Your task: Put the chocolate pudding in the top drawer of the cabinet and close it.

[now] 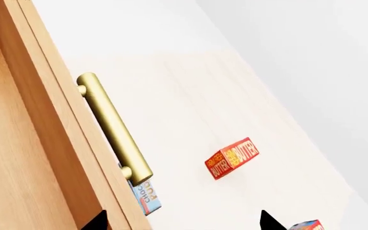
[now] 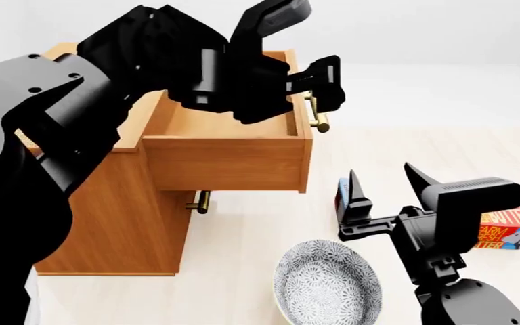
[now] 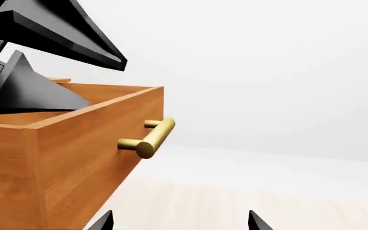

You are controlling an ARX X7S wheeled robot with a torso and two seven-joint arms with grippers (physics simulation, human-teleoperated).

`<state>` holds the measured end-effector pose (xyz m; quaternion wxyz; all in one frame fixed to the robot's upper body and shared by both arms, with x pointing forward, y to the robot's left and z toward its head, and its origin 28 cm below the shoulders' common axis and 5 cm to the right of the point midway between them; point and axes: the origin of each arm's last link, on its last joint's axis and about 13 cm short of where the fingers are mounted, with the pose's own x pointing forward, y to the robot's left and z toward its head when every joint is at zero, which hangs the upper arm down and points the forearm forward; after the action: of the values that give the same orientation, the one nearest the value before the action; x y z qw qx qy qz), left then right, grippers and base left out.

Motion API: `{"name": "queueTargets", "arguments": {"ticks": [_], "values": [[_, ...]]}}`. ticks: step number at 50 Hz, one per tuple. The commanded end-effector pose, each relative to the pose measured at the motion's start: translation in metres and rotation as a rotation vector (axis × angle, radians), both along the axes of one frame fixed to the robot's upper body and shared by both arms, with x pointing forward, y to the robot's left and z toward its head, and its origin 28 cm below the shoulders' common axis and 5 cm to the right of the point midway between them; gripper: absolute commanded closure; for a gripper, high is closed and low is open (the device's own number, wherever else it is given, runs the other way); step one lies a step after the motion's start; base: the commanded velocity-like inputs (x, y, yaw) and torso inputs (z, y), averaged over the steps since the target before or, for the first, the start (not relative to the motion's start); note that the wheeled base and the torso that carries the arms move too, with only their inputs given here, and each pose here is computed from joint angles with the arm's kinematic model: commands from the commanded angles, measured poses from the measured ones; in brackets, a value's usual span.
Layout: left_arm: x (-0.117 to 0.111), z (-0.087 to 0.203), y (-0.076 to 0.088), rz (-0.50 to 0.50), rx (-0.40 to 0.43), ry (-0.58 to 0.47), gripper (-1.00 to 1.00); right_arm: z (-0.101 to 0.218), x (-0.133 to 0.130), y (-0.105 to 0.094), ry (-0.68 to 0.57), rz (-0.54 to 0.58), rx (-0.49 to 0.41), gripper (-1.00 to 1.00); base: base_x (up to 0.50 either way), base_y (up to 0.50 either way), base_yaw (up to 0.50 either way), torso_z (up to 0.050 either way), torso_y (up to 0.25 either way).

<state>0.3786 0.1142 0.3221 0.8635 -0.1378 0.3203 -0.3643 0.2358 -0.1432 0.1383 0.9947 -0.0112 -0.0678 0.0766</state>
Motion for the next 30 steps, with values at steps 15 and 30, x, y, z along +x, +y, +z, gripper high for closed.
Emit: {"name": "queueTargets", "arguments": {"ticks": [15,30], "values": [[-0.006,0.008,-0.014,-0.091,-0.141,0.013,-1.00,-0.003,0.005,-0.003,0.007,0.003,0.019,-1.00,0.00,0.00,0.00,0.000,0.001],[0.001,0.015,-0.001,0.081,0.003,-0.058,-1.00,-0.005,0.006,-0.005,0.007,0.002,0.025,-1.00,0.00,0.00,0.00,0.000,0.000]]}}
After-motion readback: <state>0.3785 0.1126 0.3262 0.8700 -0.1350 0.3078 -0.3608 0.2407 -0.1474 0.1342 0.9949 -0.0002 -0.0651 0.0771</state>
